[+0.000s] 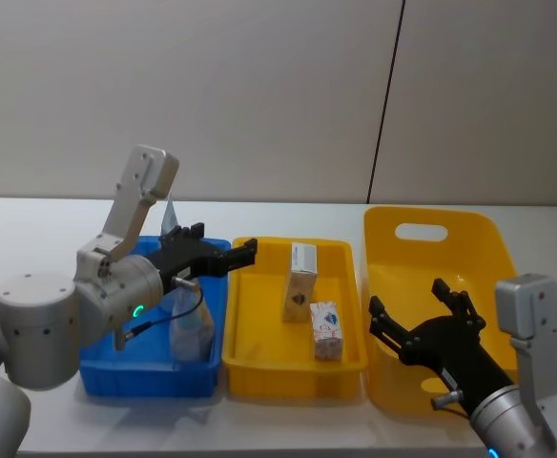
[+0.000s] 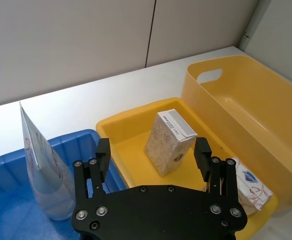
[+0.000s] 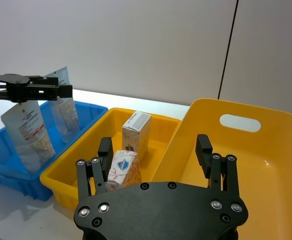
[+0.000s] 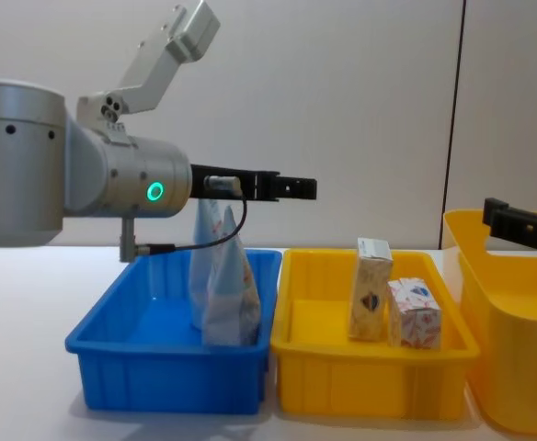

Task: Bimanual collaborative sorting of washing and personal care products

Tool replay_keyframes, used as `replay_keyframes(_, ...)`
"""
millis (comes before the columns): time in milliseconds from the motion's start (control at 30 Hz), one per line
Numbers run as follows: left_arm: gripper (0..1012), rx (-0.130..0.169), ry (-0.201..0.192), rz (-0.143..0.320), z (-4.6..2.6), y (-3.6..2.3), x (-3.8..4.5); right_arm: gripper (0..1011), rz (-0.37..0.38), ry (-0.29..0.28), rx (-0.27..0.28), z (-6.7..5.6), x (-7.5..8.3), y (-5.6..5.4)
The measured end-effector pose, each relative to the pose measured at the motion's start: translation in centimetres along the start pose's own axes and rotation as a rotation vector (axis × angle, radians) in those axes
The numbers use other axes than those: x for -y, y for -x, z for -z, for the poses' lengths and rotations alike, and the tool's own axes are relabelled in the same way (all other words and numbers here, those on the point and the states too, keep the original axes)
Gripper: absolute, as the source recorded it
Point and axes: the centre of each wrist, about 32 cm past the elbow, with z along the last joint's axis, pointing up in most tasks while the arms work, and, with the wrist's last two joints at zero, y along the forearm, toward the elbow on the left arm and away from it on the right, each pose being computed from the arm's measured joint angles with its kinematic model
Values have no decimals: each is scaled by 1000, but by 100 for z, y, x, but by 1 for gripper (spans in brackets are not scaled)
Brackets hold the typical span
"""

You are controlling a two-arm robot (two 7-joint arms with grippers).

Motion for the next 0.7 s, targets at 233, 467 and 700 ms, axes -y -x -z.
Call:
replay_keyframes(233, 1001, -9, -7, 12, -44, -4, 42, 1003, 0, 0, 0, 0, 0, 0)
replay_keyframes(467, 1001, -13, -10, 19, -70, -6, 65, 1003, 0, 0, 0, 0, 0, 0)
replay_keyframes(700, 1001, -15, -11, 20, -74, -3, 70, 1003, 0, 0, 0, 0, 0, 0)
